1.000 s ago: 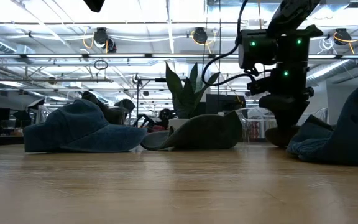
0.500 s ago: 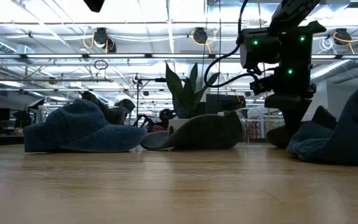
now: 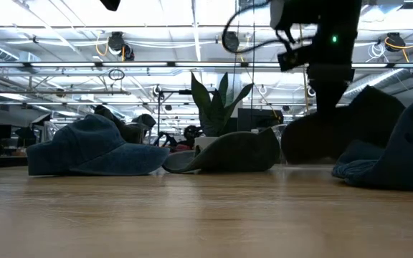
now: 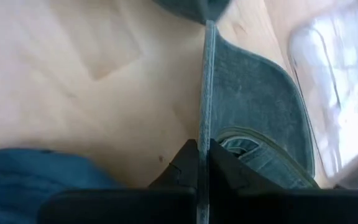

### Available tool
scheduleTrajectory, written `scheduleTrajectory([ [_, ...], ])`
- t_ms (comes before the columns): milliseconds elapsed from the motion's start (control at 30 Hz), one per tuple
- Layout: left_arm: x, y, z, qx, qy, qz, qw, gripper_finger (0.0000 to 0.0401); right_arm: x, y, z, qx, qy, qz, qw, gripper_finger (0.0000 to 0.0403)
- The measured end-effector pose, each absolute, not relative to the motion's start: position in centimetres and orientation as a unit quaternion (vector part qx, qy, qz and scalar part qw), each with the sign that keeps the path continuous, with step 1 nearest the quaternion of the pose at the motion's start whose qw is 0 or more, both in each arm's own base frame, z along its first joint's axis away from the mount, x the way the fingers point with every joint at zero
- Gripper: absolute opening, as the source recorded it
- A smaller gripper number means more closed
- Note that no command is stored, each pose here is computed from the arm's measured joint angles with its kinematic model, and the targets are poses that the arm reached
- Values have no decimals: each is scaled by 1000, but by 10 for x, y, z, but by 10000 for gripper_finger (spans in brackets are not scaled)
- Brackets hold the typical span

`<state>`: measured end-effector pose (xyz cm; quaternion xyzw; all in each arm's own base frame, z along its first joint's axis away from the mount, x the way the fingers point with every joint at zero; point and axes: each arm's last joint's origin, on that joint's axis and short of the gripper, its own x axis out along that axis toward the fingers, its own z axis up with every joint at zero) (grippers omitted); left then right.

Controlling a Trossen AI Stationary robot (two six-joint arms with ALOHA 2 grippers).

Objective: Pick & Place hat
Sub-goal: Put the right green cap into the left transparent bin

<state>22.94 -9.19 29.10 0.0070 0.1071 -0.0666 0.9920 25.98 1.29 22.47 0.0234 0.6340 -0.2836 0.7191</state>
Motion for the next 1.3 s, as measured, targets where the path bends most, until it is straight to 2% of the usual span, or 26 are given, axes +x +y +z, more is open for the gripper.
scheduleTrajectory([
  [367, 216, -78, 302, 7, 101, -50, 994, 174, 267, 37, 280, 4, 617, -248, 746, 0],
  [600, 207, -72, 311, 7, 89, -43, 995, 174, 263, 44, 325, 8, 603, -247, 758, 0],
  [833, 203, -71, 314, 32, 81, -37, 996, 158, 267, 47, 362, 28, 512, -218, 830, 0],
  [1067, 203, -71, 313, 69, 80, -40, 994, 152, 273, 42, 391, 41, 385, -177, 905, 0],
  [1300, 203, -70, 314, 121, 76, -31, 989, 163, 285, 38, 410, 33, 288, -154, 945, 0],
])
